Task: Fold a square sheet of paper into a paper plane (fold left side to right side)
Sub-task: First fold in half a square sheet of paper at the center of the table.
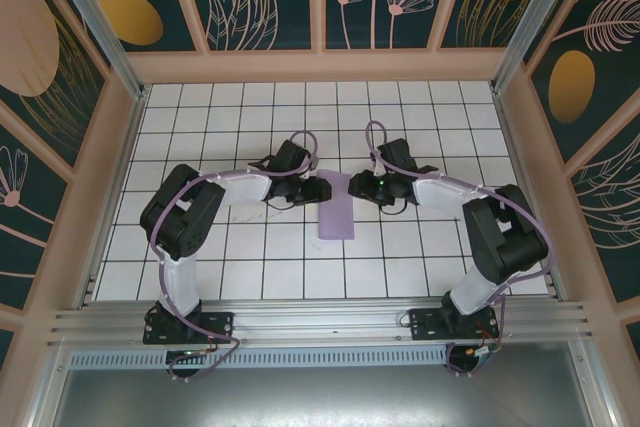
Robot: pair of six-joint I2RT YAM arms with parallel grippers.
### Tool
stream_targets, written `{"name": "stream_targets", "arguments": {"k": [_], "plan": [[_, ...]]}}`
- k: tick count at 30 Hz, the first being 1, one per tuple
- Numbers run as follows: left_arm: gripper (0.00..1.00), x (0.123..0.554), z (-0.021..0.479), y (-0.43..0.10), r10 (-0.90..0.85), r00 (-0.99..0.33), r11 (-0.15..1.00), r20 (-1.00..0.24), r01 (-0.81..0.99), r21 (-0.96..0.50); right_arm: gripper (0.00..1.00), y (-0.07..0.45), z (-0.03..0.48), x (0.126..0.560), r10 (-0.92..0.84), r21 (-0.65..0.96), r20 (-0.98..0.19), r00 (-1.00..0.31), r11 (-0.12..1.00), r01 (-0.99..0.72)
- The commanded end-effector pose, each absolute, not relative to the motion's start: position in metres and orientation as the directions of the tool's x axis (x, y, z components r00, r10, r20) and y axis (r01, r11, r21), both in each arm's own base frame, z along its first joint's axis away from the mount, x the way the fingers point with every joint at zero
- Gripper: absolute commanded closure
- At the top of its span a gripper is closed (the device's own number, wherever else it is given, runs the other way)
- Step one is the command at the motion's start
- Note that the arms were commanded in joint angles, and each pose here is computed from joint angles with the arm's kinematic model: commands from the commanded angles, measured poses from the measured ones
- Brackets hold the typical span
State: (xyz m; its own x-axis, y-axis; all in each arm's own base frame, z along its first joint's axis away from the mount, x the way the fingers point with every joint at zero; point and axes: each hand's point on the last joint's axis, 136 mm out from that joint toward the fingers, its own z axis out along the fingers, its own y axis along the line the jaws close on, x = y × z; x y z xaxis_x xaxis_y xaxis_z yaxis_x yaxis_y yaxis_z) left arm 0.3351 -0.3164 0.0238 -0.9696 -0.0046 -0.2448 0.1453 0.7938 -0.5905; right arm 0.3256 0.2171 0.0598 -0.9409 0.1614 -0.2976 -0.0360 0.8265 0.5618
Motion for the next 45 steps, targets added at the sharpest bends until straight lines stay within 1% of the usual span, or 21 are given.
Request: {"name": "stream_targets", "arguments": {"k": [1,9,18,45], "plan": [[0.51,0.326,-0.005,-0.310,0.033,-0.978,0.848,-0.205,0.136,-0.512,0.55,0.199,0.053,0.323,0.175,0.519,-0.305,-0.936,0.855,-0.010],[0.49,0.326,-0.016,-0.309,0.037,-0.981,0.875,-0.191,0.124,-0.467,0.54,0.192,0.054,0.320,0.180,0.512,-0.308,-0.934,0.859,-0.004],[0.49,0.326,-0.022,-0.308,0.054,-0.982,0.888,-0.182,0.131,-0.441,0.54,0.196,0.060,0.314,0.167,0.538,-0.311,-0.936,0.842,-0.029],[0.49,0.323,-0.031,-0.308,0.106,-0.978,0.903,-0.178,0.170,-0.396,0.55,0.202,0.064,0.315,0.153,0.558,-0.308,-0.939,0.829,-0.048]]}}
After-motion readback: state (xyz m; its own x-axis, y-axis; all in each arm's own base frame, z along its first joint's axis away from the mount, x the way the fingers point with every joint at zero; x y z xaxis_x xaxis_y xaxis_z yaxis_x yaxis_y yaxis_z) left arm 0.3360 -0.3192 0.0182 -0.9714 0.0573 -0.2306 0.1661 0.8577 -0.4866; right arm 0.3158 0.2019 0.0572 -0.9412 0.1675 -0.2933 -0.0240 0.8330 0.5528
